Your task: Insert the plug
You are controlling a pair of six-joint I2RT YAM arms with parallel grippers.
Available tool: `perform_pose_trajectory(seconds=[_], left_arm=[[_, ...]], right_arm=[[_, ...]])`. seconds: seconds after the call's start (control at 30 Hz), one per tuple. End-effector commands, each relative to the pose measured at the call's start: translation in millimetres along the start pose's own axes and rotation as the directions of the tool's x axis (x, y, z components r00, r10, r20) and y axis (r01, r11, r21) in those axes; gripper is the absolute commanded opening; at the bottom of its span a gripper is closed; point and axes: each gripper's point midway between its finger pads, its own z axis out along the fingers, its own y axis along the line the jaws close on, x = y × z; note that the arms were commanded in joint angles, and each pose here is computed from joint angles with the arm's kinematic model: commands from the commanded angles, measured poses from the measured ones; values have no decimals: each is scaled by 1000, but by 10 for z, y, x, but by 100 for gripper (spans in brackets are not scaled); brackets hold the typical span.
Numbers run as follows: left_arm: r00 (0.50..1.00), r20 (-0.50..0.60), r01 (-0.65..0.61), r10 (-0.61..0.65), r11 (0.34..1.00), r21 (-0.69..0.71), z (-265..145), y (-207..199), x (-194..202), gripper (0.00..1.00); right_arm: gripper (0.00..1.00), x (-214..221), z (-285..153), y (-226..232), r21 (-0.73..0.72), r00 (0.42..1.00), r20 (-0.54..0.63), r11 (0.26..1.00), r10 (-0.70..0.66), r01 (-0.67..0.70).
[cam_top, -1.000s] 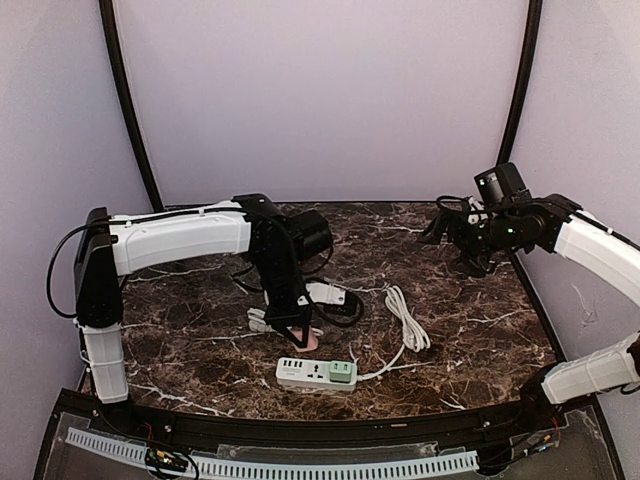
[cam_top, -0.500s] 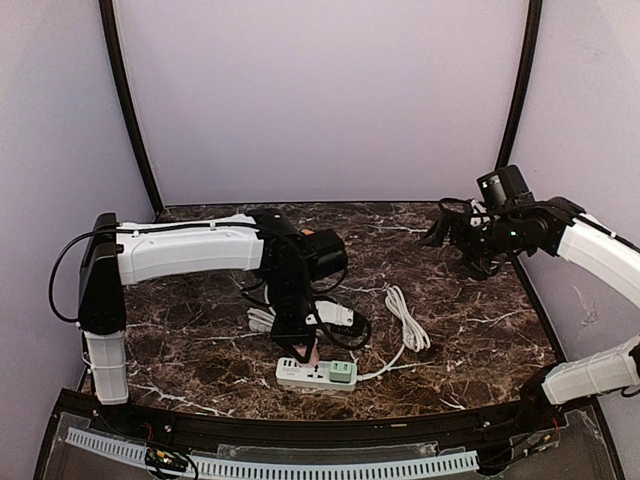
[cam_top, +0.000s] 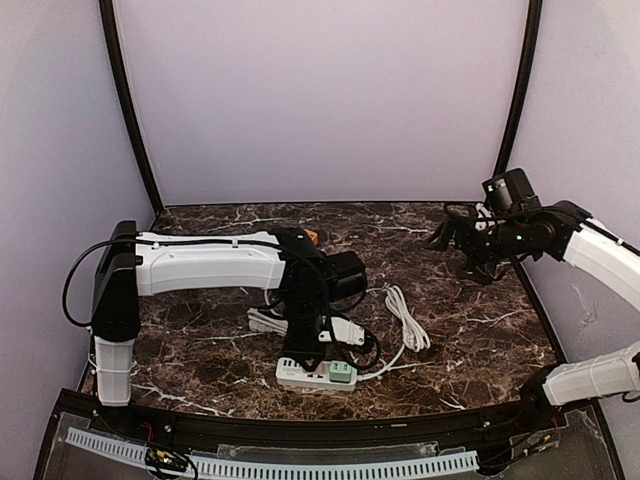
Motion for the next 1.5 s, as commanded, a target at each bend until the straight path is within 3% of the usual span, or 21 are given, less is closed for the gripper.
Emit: perform_pose_trajectory(seconds=[0.0, 1.47], left_arm=[[1000, -7, -2, 2, 1000, -32, -41, 19, -28, 1], [996, -88, 23, -30, 996, -85, 258, -7, -128, 1]], right_arm=[[99, 19, -55, -53, 2, 1000, 11, 1000, 9, -9], [99, 196, -251, -223, 1, 999, 18, 999, 42, -42]])
